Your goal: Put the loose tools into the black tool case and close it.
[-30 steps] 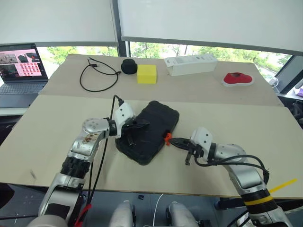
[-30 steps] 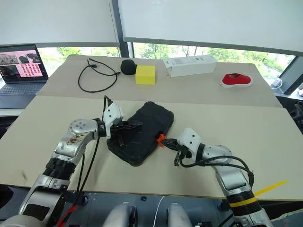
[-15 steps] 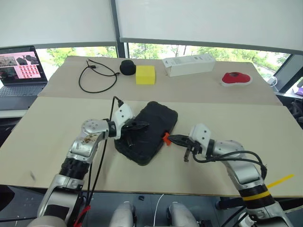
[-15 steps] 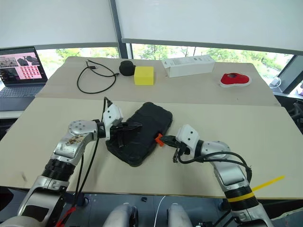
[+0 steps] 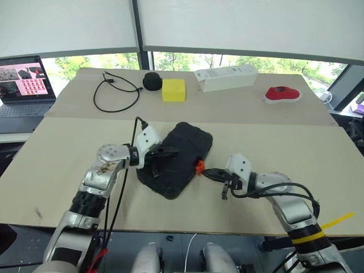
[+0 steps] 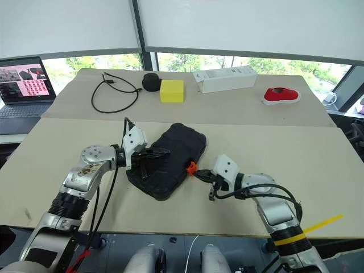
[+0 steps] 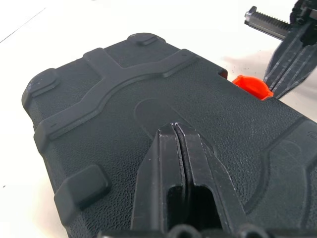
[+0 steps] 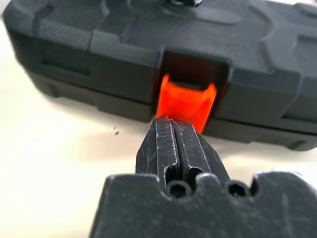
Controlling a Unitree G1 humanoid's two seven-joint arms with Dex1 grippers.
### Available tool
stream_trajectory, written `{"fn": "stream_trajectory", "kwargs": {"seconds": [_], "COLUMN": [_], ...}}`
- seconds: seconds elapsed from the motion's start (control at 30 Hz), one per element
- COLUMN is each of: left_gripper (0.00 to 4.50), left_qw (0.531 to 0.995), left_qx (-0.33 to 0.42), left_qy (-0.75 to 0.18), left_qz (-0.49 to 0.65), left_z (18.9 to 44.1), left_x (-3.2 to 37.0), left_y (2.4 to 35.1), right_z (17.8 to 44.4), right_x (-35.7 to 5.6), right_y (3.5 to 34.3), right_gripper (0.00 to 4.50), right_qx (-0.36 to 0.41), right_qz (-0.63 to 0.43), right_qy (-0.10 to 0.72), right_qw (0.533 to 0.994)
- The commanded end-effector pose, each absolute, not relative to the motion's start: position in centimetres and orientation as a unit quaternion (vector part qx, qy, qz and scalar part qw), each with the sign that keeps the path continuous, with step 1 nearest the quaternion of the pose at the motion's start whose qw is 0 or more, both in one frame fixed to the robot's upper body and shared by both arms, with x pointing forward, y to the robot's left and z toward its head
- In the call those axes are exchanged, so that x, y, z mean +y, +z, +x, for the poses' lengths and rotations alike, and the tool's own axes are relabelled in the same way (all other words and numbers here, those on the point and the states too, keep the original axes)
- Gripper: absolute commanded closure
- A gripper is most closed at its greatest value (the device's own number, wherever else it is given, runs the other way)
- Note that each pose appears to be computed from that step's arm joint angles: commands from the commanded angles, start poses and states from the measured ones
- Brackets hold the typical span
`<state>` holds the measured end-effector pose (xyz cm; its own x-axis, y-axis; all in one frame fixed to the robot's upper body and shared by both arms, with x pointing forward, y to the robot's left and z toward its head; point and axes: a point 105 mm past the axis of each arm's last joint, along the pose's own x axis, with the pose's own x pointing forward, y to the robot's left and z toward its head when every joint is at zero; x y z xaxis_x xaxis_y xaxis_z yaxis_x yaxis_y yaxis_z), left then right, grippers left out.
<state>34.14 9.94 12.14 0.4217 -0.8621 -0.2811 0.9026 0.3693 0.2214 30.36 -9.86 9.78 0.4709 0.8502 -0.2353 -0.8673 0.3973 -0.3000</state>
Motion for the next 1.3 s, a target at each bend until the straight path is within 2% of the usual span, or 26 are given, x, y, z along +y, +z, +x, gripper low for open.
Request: {"fn": "stream_trajectory", "kwargs": {"seconds": [0.03,0.23,0.4,0.77,1.3], "left_gripper": [4.43,4.43,4.43,4.43,4.43], "left_qw": [0.816,0.815,0.811,0.811,0.81], "left_qx": [0.139,0.145,0.154,0.164,0.169], "left_qy": [-0.537,-0.538,-0.541,-0.54,-0.539], "left_qz": [0.159,0.159,0.157,0.156,0.157], "left_z": [33.0,33.0,32.9,32.7,32.4], "left_x": [10.9,11.0,10.8,11.1,11.2], "left_y": [8.1,7.8,7.4,7.1,6.7], "right_z": [30.9,31.5,31.0,31.5,31.5], "right_x": [-9.3,-9.1,-8.6,-7.7,-8.7], "right_y": [10.9,11.0,9.7,10.5,10.9], "right_gripper": [4.5,4.5,4.5,4.5,4.5], "right_qx": [-0.01,-0.017,0.023,0.01,0.023], "right_qz": [-0.206,-0.204,-0.206,-0.203,-0.219], "right_qy": [0.512,0.51,0.533,0.532,0.533], "right_qw": [0.834,0.835,0.821,0.822,0.817]}}
